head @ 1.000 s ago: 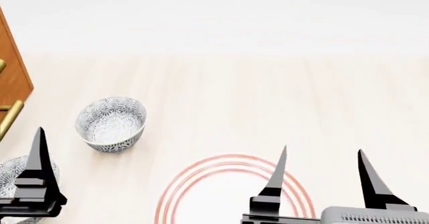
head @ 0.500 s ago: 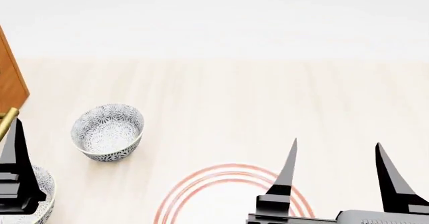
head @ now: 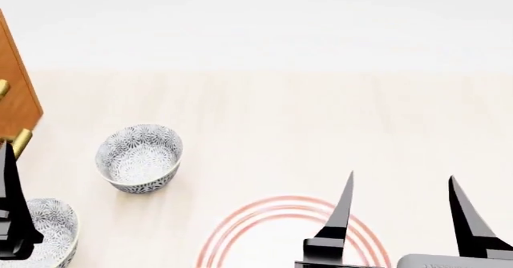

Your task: Open the top drawer of the cabinet.

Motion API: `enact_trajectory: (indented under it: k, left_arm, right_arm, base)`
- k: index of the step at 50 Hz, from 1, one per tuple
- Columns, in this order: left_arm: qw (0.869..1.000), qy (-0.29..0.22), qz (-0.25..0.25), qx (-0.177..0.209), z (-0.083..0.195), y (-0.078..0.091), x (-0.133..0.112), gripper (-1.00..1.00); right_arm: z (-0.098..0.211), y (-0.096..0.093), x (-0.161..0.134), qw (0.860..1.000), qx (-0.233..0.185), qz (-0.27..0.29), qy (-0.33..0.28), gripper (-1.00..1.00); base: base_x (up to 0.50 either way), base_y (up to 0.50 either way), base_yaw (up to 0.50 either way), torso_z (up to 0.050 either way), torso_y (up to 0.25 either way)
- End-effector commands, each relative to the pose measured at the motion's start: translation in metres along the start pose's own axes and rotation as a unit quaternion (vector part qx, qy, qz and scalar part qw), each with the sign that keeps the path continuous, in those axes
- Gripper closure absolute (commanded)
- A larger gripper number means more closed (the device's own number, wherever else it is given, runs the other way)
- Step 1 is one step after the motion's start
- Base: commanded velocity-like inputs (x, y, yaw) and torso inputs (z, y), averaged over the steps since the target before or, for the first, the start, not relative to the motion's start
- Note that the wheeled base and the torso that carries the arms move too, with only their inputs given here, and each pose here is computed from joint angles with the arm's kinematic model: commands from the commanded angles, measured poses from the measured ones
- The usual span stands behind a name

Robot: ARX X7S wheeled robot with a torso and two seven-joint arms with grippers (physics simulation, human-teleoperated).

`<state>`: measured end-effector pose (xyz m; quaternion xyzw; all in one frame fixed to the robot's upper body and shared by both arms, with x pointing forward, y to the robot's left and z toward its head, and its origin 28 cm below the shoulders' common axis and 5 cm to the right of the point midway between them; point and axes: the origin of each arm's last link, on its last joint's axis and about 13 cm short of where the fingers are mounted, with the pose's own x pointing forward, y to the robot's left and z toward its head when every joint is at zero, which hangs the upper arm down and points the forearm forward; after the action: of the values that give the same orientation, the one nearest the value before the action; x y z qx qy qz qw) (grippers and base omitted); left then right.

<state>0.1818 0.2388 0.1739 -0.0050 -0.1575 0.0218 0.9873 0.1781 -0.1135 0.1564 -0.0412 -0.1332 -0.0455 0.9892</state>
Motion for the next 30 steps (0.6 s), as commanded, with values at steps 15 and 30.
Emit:
enact_trajectory:
  k: [15, 30]
  left_arm:
    - [0.998, 0.003, 0.004, 0.07, 0.001, 0.003, 0.009, -1.0]
    - [0.926, -0.099, 0.006, 0.366, 0.038, 0.018, 0.049, -1.0]
  right_arm:
    - [-0.018, -0.003, -0.003, 1.0, 0.01, -0.008, 0.013, -1.0]
    - [-0.025, 0.001, -0.008, 1.0, 0.006, 0.013, 0.02, -1.0]
  base:
    - [0.03, 0.13, 0.0, 0.0, 0.0]
    - [0.0, 0.0, 0.0, 0.0, 0.0]
